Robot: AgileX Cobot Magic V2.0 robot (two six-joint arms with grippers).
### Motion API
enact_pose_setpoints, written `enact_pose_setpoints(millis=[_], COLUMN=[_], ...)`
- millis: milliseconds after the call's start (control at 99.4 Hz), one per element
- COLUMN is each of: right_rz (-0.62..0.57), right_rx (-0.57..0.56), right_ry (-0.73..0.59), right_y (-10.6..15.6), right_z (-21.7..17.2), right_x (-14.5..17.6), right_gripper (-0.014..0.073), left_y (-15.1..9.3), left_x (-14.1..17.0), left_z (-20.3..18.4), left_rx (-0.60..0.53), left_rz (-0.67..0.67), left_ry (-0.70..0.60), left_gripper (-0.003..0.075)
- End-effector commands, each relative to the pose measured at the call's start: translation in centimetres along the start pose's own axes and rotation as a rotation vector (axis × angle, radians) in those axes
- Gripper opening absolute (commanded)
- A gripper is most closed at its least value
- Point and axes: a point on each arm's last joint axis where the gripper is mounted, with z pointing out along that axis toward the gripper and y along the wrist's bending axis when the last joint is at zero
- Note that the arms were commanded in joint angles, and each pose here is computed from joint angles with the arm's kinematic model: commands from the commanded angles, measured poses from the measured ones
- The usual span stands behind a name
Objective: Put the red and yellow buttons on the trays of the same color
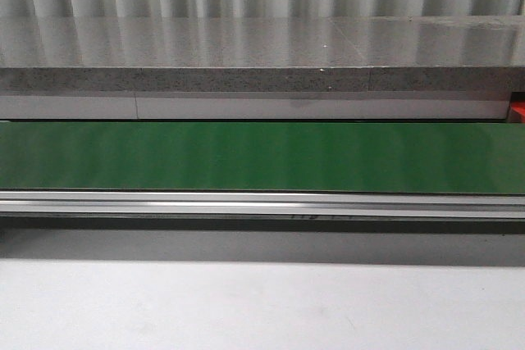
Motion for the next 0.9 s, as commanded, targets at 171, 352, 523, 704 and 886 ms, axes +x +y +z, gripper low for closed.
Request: enact_pose_setpoints(millis=[171, 352, 523, 704, 886], right_rz=[-0.005, -0.012, -0.028, -0.125, -0.349], right_rx=[0.000, -0.009, -0.027, -0.100, -0.234], right_ry=[-0.081, -0.108, -0.212, -0.354, -0.472], right_y=[-0.1, 0.3, 0.9, 3.9, 8.5], right_z=[-1.5, -3.3, -7.1, -12.7, -18.3], right_x=[-1.4, -1.9, -2.2, -1.2, 2.0], right_gripper=[0.0546, 0.0652, 0.0647, 0.0647, 0.0647], left_y=[-0.1, -0.1, -0.1, -0.1, -0.1], left_x=[-1.4, -1.4, -1.4, -1.4, -1.4], left_z=[-0.3, -0.3, -0.3, -0.3, -0.3], left_rx=[0.010, 0.010, 0.010, 0.010, 0.010], left_rz=[-0.011, -0.011, -0.011, -0.011, -0.011], left_ry=[-0.095, -0.095, -0.095, -0.095, -0.095], left_gripper=[-0.0019, -0.0019, -0.0019, -0.0019, -0.0019])
